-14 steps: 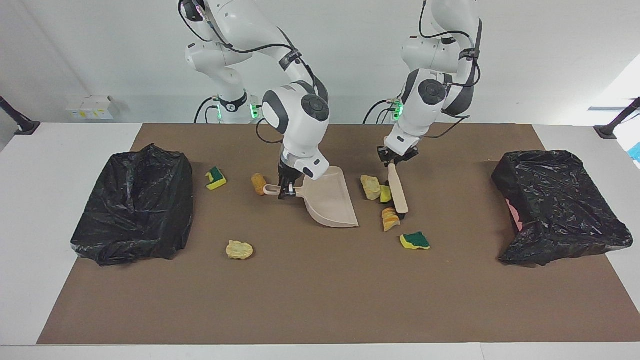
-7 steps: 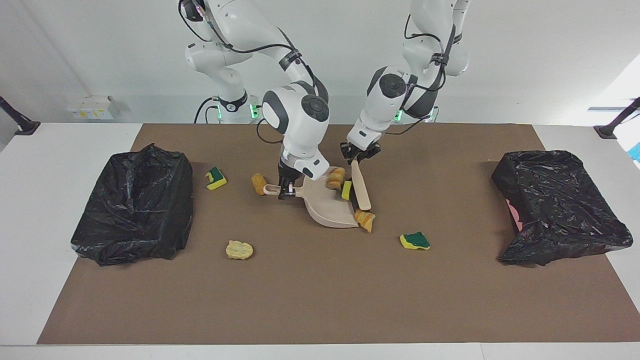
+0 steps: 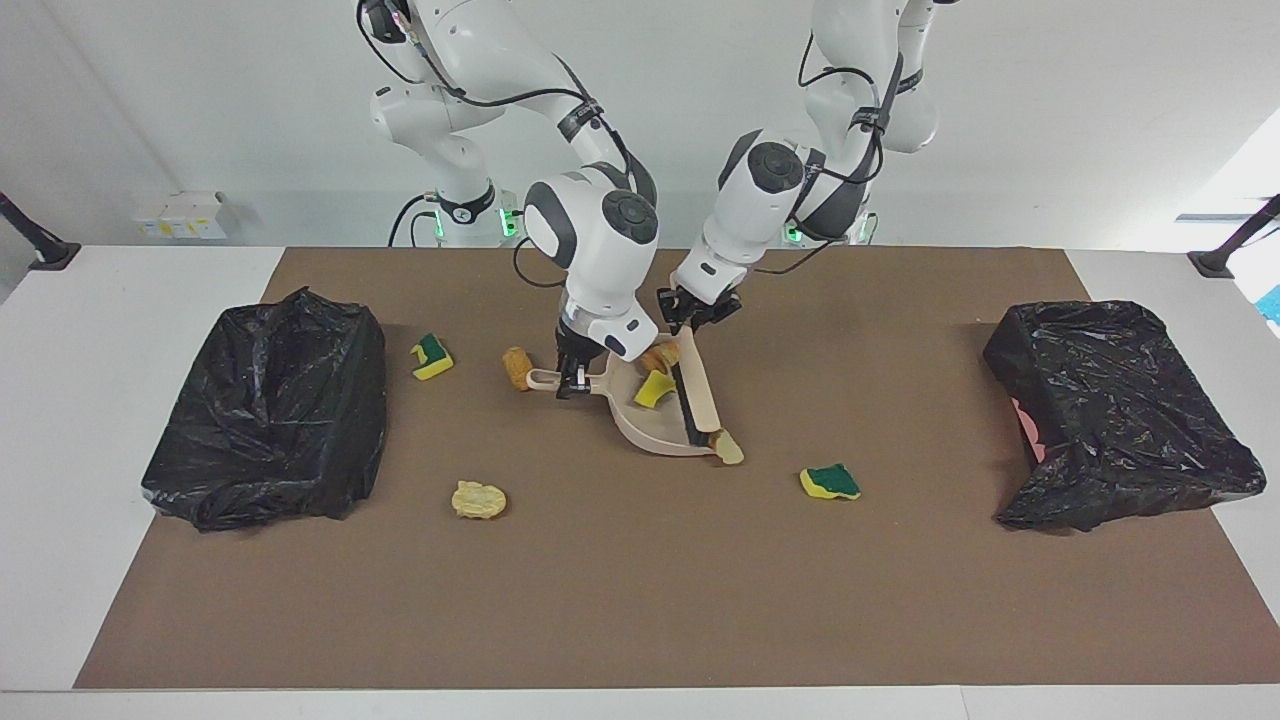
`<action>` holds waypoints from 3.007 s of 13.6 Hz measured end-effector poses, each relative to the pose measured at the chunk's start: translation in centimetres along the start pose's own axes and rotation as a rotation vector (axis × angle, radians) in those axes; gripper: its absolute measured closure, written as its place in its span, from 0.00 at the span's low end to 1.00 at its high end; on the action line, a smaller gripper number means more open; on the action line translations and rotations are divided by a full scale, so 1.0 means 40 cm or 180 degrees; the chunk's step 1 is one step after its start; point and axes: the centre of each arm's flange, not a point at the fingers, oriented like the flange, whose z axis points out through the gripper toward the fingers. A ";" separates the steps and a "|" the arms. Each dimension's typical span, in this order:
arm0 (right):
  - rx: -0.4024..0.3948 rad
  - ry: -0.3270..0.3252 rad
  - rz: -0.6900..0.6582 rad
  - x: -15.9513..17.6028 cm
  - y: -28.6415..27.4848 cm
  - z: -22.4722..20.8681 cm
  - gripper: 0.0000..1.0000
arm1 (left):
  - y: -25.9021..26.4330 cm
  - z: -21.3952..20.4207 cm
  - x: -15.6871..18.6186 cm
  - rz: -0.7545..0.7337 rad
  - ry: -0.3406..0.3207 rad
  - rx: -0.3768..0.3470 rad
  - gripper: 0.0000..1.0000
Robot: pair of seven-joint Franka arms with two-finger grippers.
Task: Sweep and dump trash in bin
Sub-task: 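Sweep the crumbs and sponges into the dustpan with the left gripper's brush, then sweep the remaining sponge pieces into the dustpan with the left gripper, then carry the loaded dustpan with the right gripper to the nearby trash bag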
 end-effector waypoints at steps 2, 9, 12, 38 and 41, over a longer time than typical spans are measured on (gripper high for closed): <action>-0.0001 0.0001 0.0003 -0.001 0.000 0.000 0.68 | -0.065 -0.027 0.055 -0.0045 0.0004 0.0089 0.74; -0.0005 0.0006 0.0007 -0.001 0.001 0.000 0.68 | -0.334 -0.164 0.244 0.0089 0.0155 0.0544 0.74; 0.0001 0.0003 0.0206 0.003 -0.001 0.000 0.68 | -0.480 -0.177 0.308 0.0328 0.0098 0.0553 0.74; -0.0071 0.0086 0.0483 -0.015 0.013 0.008 0.68 | -0.247 0.028 0.159 0.0486 -0.0166 0.0658 0.74; -0.0017 0.0270 0.0579 -0.063 0.035 0.015 0.68 | -0.309 0.011 0.195 0.0340 -0.0138 0.0667 0.74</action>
